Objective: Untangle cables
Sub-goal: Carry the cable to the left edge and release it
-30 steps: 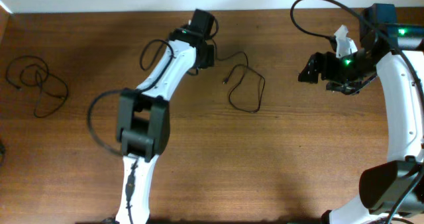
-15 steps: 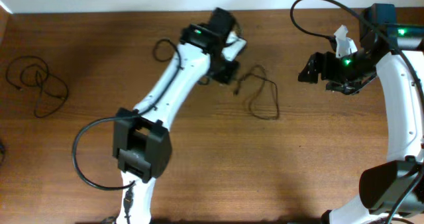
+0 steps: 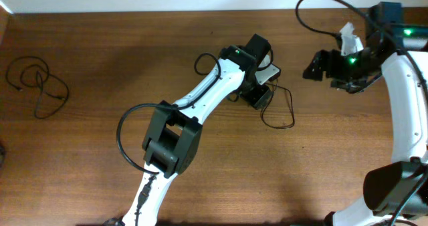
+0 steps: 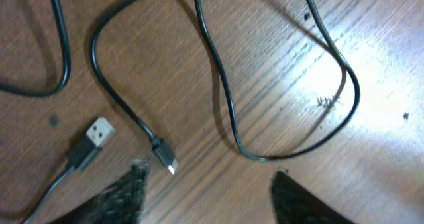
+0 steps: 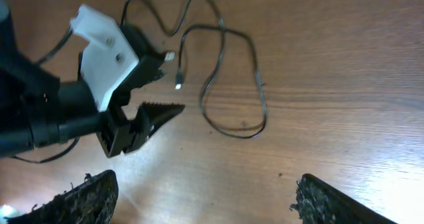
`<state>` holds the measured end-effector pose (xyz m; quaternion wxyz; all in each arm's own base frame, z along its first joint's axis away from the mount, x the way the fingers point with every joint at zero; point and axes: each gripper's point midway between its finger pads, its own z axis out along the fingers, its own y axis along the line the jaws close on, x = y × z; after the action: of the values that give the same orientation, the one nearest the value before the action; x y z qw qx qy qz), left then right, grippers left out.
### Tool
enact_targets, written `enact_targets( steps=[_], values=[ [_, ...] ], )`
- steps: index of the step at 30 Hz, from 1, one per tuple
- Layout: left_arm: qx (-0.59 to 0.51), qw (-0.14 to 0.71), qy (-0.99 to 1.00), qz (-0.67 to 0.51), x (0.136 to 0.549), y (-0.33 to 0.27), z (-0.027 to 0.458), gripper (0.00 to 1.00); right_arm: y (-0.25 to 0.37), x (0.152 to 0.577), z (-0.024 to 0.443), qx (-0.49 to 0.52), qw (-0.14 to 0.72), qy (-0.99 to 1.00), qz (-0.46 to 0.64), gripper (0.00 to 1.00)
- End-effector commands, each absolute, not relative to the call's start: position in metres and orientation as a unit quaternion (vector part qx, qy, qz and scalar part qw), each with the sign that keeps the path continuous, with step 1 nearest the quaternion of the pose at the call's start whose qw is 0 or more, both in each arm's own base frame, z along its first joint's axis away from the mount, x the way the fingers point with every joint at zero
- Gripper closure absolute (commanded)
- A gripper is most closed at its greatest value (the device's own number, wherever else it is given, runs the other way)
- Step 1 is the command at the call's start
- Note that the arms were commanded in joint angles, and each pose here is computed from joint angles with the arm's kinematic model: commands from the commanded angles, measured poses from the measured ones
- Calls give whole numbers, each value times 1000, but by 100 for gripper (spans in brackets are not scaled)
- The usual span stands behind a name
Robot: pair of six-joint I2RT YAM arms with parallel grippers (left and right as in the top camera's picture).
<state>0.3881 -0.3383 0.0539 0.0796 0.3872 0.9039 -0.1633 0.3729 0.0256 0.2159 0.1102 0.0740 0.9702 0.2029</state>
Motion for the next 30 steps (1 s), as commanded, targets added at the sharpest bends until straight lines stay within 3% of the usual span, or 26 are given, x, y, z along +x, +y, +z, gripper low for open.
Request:
enact_targets(
  steps=[1, 4, 8, 11, 19, 22, 29, 30],
  values=[
    [393, 96, 902, -149, 396, -341, 49, 28, 0, 376, 214, 111, 119, 967, 196, 13],
    [412, 145, 896, -78, 423, -329, 47, 19, -6, 375, 214, 119, 119, 966, 194, 13],
    [494, 183, 848, -58, 441, -337, 40, 18, -5, 375, 214, 114, 119, 967, 194, 12],
    [515, 188, 835, -53, 450, -339, 19, 12, -5, 374, 214, 113, 118, 967, 194, 12],
    [518, 187, 833, -51, 456, -341, -6, 12, -5, 373, 213, 114, 115, 968, 194, 12],
    [518, 176, 835, -53, 452, -339, -12, 21, -5, 373, 213, 114, 114, 968, 194, 12],
    [520, 65, 849, -72, 411, -318, -63, 44, -4, 371, 213, 114, 111, 968, 195, 12],
    [520, 53, 850, -72, 407, -315, -68, 52, -4, 371, 213, 115, 110, 968, 194, 12]
  ],
)
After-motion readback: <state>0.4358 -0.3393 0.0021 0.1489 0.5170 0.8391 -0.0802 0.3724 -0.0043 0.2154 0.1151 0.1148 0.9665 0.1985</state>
